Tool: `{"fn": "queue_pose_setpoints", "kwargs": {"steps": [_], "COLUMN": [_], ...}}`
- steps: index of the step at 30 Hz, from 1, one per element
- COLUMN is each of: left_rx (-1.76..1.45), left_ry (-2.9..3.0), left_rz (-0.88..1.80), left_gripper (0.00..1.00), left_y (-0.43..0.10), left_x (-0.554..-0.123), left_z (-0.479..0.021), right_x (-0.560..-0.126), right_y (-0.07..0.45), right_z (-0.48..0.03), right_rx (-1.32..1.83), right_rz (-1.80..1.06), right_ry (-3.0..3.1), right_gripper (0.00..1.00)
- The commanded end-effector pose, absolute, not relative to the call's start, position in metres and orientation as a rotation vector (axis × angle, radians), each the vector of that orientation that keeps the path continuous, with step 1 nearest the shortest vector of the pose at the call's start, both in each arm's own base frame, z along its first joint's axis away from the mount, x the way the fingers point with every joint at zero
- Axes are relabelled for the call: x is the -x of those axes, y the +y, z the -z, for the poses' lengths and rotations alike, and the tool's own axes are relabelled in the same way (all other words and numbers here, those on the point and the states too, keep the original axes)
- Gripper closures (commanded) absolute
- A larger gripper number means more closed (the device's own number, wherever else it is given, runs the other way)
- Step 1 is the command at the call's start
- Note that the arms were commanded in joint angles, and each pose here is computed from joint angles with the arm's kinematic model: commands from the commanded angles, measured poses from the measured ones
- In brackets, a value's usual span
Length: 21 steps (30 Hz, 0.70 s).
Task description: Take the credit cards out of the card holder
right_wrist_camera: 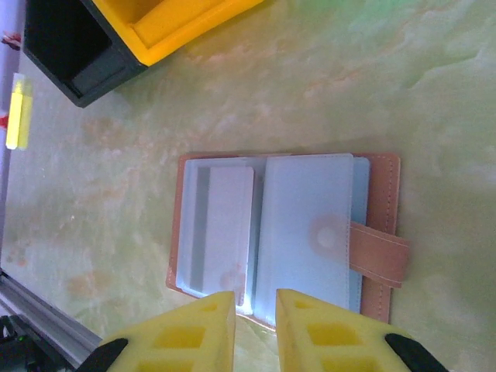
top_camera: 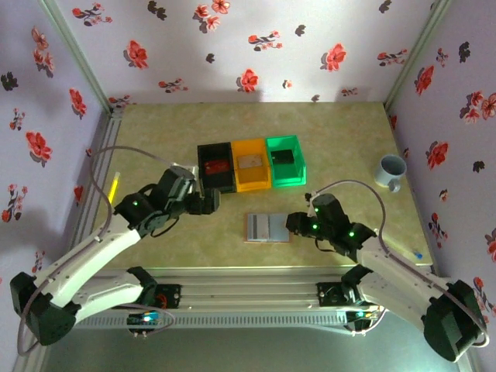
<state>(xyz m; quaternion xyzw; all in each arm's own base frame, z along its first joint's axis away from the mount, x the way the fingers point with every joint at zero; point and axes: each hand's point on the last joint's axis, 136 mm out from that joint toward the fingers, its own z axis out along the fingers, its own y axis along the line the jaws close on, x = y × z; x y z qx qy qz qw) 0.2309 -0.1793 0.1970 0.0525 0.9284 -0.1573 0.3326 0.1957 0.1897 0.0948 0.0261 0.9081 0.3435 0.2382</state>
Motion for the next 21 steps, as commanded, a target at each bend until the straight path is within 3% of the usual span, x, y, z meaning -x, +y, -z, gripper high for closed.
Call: {"fn": "queue_pose_setpoints", "kwargs": {"steps": [1,21], "left_rx": [0.02,0.04], "left_ry": [2.465,2.516], "left_rz": [0.496,0.792], "left_gripper": [0.0,0.0], "left_y": [-0.191,-0.294], "left_x": [-0.221,-0.195], "left_z": [-0.179,-0.137], "right_x": [-0.198,-0.192], "right_y": [0.188,0.188], "right_z": [-0.09,-0.056], "right_rx": [-0.125,-0.124], "right_rz": [-0.945,-0.925], "right_ry": [2.453,2.5], "right_gripper": [0.81,0.84]}}
